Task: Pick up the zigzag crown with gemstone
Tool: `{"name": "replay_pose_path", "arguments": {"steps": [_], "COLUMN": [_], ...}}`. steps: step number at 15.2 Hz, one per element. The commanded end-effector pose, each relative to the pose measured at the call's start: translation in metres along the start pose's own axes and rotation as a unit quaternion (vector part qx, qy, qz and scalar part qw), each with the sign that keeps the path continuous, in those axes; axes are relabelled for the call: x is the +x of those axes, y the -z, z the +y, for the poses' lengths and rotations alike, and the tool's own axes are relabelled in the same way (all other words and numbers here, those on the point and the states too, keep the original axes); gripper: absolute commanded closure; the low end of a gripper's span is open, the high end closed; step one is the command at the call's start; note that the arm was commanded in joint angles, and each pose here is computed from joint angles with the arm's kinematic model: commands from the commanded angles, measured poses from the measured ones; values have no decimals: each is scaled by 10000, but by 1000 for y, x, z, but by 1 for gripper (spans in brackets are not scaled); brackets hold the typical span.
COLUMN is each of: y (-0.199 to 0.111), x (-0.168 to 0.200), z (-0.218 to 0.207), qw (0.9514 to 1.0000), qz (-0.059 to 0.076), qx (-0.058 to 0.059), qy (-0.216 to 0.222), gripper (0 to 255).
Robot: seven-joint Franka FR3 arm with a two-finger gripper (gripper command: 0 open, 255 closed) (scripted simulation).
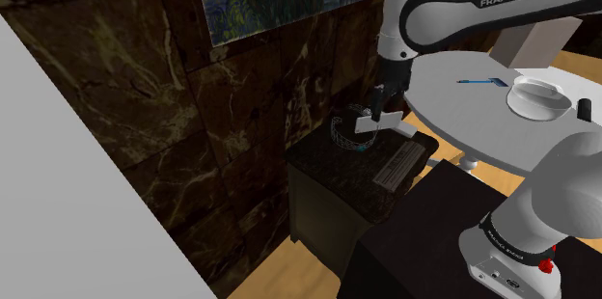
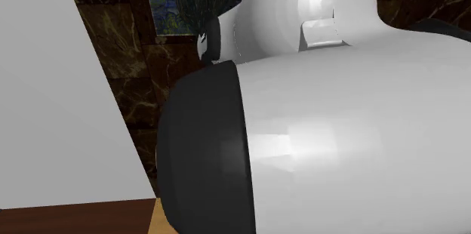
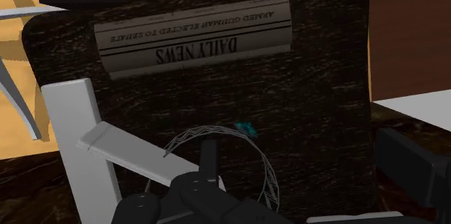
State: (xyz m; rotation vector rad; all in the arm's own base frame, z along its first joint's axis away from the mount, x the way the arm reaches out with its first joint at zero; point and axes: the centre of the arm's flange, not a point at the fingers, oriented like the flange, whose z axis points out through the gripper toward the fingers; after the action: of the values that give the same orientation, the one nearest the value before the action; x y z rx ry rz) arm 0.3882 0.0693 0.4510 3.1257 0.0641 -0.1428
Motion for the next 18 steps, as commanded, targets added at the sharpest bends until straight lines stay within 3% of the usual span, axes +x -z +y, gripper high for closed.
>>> {"name": "replay_pose_path", "arguments": {"steps": [1, 13, 18], "y": [-19, -130, -152], "x": [18, 124, 126], "z": [-6, -37, -37], "qw": [10000, 9980, 9980], "qz": [50, 267, 268], "qx": [-79, -566, -567], "qy": [8, 34, 34], "gripper": [0, 0, 0]}}
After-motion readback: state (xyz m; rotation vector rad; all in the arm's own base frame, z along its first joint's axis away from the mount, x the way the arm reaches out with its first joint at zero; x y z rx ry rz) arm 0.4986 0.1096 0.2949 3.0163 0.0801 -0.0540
